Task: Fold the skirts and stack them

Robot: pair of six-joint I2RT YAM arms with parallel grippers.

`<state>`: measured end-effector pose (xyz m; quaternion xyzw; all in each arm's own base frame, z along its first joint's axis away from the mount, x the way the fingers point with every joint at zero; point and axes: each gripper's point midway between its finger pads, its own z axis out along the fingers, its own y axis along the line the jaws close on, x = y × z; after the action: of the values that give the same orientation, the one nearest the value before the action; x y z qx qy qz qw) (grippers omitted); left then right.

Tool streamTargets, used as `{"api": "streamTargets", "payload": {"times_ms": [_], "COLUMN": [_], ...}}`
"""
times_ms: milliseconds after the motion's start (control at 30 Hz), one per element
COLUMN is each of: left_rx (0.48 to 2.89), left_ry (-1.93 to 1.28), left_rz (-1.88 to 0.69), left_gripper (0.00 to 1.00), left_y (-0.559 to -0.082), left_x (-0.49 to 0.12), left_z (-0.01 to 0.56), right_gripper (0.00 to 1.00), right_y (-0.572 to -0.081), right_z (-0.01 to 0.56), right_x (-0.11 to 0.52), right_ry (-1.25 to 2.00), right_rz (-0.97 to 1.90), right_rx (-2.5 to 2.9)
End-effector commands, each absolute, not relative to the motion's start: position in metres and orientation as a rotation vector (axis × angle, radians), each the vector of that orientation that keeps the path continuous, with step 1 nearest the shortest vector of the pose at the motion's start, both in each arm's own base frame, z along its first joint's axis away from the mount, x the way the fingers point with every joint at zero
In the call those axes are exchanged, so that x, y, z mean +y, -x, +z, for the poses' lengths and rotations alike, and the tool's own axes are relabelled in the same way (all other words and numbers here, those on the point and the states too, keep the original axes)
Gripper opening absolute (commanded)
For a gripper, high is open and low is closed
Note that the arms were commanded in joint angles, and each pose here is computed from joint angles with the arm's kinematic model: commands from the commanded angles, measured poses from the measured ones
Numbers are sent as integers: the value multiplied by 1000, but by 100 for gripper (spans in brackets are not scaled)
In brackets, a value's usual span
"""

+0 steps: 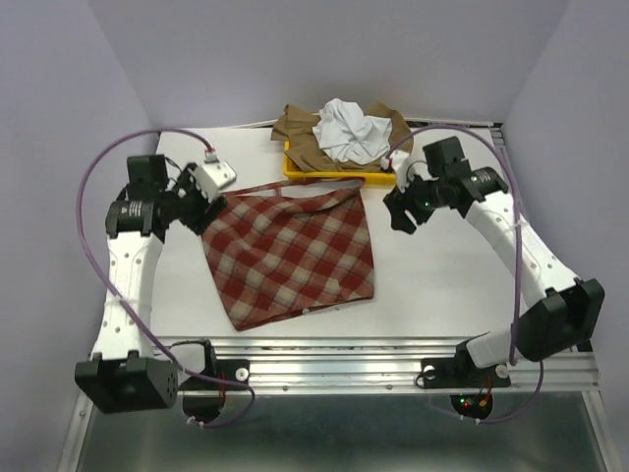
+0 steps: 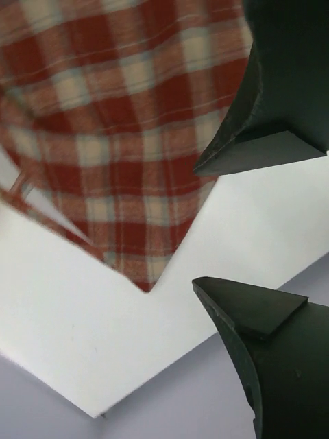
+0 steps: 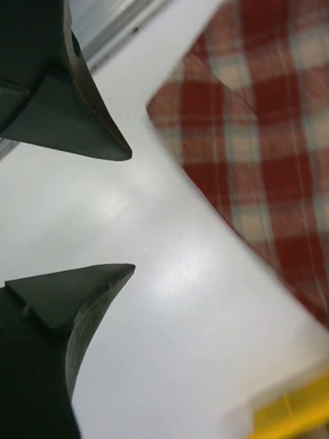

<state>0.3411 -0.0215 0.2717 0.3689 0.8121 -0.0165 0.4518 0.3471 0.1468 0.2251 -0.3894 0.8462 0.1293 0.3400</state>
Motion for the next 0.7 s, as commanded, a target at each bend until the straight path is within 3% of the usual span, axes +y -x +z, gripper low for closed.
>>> {"api": "streamTargets", "payload": {"times_ms": [0, 100, 367, 667], "left_rx": [2045, 1912, 1693, 1737], "left_ry": [-1519, -1787, -2211, -2191], "left_rz": [-248, -218, -235, -317], "left_gripper": [67, 59, 56, 56], "left_y": [-234, -193, -135, -154], "left_x": [-44, -56, -54, -66], "left_z": [180, 147, 73, 77], "right_gripper": [65, 63, 68, 65], "right_y": [-259, -226, -245, -218], "right_z": [170, 135, 115, 113], "right_x": [181, 187, 179, 207], "right_ry": [1342, 1527, 1821, 2033], "right_rz": [556, 548, 212, 147], "right_rx": [2234, 2173, 1520, 799]}}
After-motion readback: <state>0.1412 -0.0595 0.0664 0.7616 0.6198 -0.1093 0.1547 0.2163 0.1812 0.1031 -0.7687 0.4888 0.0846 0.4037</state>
